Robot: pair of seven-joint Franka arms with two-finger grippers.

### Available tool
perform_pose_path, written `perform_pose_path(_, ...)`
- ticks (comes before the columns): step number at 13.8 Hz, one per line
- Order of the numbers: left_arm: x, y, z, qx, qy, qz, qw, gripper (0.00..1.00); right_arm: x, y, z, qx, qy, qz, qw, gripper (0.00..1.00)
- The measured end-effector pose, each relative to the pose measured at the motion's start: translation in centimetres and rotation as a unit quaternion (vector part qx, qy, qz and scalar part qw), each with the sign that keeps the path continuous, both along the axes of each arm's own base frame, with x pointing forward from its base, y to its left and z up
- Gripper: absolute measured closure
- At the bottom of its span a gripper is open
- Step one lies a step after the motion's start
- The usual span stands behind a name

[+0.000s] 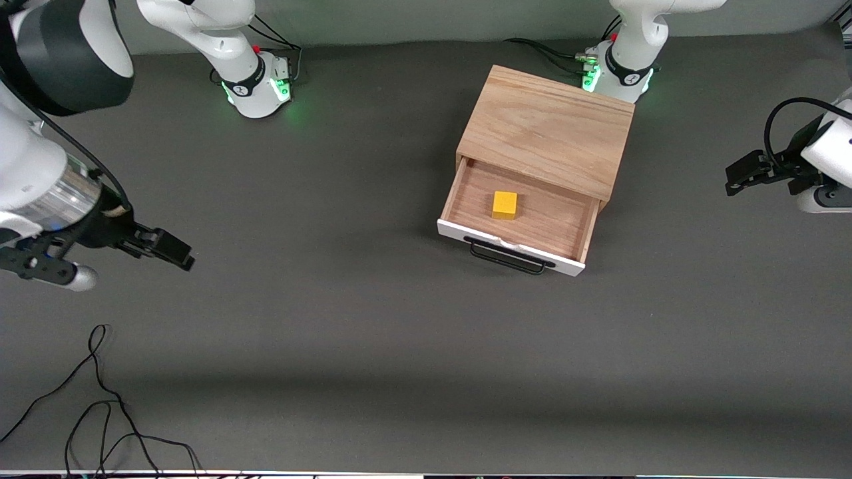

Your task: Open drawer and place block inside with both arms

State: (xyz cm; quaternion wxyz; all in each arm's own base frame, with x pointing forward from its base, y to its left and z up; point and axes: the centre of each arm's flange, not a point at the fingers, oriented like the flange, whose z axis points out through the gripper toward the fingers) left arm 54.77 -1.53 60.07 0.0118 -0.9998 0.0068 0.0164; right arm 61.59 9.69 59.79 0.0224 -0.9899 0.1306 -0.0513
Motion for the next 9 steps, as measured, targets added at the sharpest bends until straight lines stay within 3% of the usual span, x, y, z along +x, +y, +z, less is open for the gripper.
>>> perform_pose_path(3, 0.2, 0.0, -0.4, 0.000, 0.003, -0.001, 1.000, 0.00, -2.1, -3.3, -1.7, -0.002, -0.011, 0.019, 1.000, 0.00)
perform_pose_path(6, 0.4, -0.1, -0.8, 0.000, 0.008, -0.002, 1.000, 0.00, -3.4, -4.5, -2.4, -0.007, -0.004, 0.048, 0.999, 0.00)
perform_pose_path(9, 0.4, -0.1, -1.0, 0.000, 0.009, -0.002, 1.000, 0.00, -3.9, -6.1, -2.3, -0.006, 0.020, 0.051, 0.998, 0.00)
